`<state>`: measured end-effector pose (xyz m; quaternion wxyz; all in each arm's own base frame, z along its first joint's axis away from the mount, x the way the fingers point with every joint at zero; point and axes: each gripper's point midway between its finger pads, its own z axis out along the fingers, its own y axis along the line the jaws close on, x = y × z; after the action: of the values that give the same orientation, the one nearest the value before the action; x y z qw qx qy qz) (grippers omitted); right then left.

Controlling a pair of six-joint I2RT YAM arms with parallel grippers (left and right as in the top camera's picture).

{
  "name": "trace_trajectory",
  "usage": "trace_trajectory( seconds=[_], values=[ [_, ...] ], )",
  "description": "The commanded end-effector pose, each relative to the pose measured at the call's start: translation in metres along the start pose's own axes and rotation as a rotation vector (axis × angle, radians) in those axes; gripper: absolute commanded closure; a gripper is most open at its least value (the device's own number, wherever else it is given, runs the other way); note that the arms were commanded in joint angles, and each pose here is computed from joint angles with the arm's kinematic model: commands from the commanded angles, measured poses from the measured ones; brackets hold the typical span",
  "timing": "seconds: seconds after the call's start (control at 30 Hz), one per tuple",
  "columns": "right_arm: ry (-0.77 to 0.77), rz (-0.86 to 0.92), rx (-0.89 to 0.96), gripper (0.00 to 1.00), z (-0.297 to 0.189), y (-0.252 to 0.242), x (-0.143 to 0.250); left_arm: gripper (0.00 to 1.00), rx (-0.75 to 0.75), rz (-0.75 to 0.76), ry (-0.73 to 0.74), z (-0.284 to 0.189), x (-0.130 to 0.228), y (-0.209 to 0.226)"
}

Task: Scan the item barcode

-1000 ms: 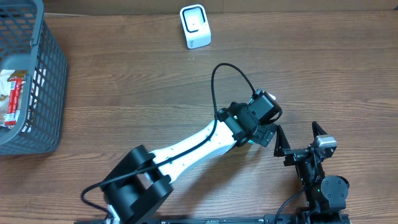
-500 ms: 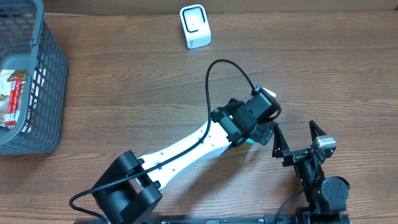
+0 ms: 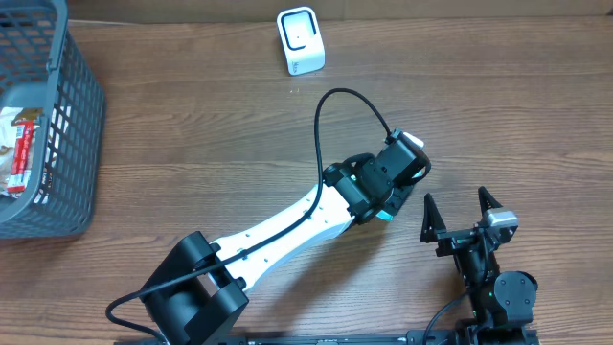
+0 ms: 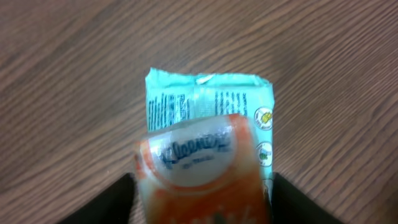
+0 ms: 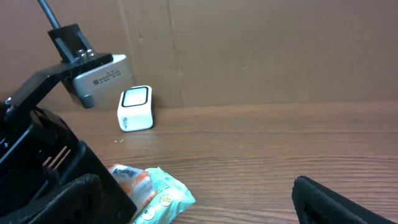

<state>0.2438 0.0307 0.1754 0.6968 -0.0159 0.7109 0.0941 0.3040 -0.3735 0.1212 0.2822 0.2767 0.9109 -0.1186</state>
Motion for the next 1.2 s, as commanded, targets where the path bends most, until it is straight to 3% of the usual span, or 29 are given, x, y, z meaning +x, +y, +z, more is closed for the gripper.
trace_trajectory(
  seconds=[0.0,0.13,0.27,0.5,0.83,1.0,1.17],
  values=[
    [0.005,-0.006,0.016,0.0,0.001,-0.003,0.004,0.5,-0.013,0.007,-0.049,-0.01,-0.015,0.005],
    [0.005,-0.006,0.016,0.0,0.001,-0.003,0.004,0.51,-0.007,0.007,-0.041,-0.01,-0.013,0.004],
    [0.005,-0.006,0.016,0.0,0.001,-0.003,0.004,0.43,-0.025,0.012,-0.016,-0.01,-0.007,0.008],
    [0.005,-0.006,0.016,0.0,0.001,-0.003,0.004,0.64,-0.047,0.005,-0.022,-0.009,-0.009,0.015],
    [0.005,-0.006,0.016,0.0,0.001,-0.003,0.004,0.7,-0.078,0.0,-0.041,-0.023,-0.017,0.033],
    [0.005,-0.006,0.016,0.0,0.001,-0.003,0.004,0.73,-0.234,-0.016,-0.049,-0.042,-0.018,0.071],
    [0.005,-0.006,0.016,0.0,0.001,-0.003,0.004,0.75,-0.388,0.0,0.034,-0.054,0.003,0.105]
  ],
)
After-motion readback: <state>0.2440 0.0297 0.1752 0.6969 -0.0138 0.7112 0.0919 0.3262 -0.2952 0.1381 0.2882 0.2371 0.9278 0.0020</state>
